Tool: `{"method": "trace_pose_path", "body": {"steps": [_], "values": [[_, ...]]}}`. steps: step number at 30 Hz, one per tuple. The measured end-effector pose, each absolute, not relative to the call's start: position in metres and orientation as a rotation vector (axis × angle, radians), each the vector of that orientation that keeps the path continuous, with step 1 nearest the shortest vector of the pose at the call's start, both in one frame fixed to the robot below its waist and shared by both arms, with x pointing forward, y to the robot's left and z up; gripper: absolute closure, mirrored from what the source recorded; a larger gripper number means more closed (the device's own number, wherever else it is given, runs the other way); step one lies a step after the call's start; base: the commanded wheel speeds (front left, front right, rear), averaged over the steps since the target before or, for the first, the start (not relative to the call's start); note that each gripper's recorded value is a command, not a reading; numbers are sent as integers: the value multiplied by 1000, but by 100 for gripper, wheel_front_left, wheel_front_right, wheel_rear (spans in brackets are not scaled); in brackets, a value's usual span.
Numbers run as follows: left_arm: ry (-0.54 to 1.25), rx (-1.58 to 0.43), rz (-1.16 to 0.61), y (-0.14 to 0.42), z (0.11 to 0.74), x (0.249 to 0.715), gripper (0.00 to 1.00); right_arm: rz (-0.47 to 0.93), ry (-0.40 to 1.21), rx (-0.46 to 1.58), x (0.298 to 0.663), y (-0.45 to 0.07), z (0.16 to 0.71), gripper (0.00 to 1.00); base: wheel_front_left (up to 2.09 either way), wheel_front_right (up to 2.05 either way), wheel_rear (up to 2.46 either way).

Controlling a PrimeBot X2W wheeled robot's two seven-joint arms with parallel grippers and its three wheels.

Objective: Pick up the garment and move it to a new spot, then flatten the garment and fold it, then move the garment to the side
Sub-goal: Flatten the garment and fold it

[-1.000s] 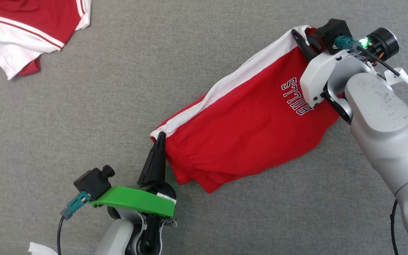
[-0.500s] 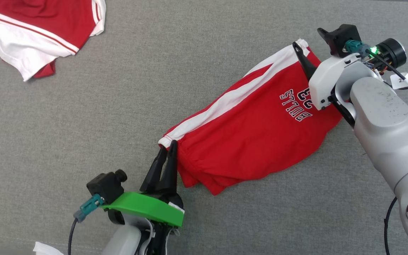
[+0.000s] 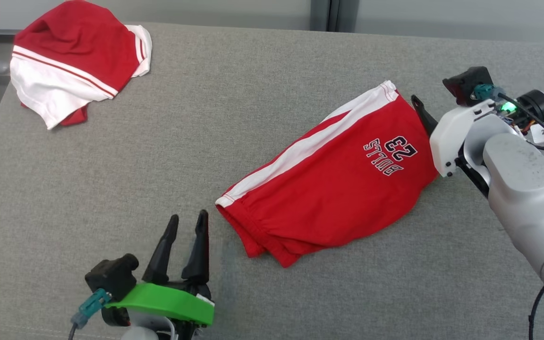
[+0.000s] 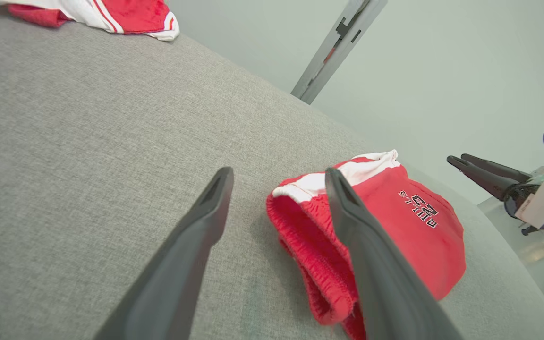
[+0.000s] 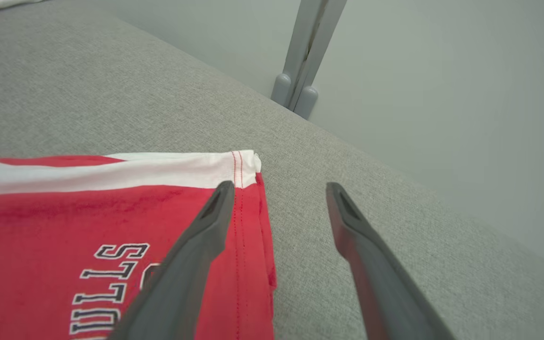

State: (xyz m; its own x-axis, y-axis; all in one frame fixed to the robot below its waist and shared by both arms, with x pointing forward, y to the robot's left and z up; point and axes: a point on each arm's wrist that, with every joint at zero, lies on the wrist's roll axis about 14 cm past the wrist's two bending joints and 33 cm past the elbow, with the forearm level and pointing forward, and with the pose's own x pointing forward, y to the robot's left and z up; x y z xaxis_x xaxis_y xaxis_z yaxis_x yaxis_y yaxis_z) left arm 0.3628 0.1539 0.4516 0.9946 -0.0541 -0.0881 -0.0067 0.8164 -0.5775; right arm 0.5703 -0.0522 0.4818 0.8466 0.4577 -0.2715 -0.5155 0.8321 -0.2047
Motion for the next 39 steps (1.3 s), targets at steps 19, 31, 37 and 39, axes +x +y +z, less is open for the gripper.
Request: {"method": "trace_pose_path", "body": {"steps": [19, 31, 37, 39], "values": [[64, -465, 104, 206, 452, 360, 0, 513, 615, -269, 545, -67, 396, 52, 0, 0, 0], [16, -418, 73, 204, 467, 376, 0, 520, 538, -201, 543, -62, 417, 100, 0, 0, 0], [-13, -398, 45, 199, 477, 386, 0, 462, 452, -132, 540, -79, 438, 100, 0, 0, 0], [-18, -392, 26, 193, 479, 388, 0, 429, 436, -108, 536, -91, 440, 100, 0, 0, 0]]}}
